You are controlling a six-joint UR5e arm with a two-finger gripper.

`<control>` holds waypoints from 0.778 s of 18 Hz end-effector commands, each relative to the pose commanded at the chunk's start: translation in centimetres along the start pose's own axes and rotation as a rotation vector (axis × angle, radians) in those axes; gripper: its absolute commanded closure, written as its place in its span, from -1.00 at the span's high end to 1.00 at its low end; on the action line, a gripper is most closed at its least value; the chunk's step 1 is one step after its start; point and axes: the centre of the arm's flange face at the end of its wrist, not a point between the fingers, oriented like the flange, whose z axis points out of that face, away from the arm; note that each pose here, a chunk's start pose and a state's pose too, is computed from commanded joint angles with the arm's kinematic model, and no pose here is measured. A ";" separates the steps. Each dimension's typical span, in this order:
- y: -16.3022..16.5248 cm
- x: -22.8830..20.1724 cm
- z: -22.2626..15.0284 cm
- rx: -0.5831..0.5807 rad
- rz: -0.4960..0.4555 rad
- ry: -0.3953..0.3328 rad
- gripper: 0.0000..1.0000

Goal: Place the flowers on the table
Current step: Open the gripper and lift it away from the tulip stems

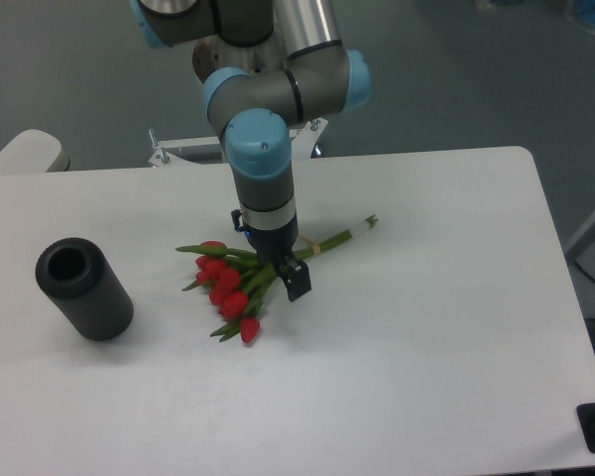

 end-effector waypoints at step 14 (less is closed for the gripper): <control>2.1 -15.5 -5.7 0.043 -0.030 0.048 0.97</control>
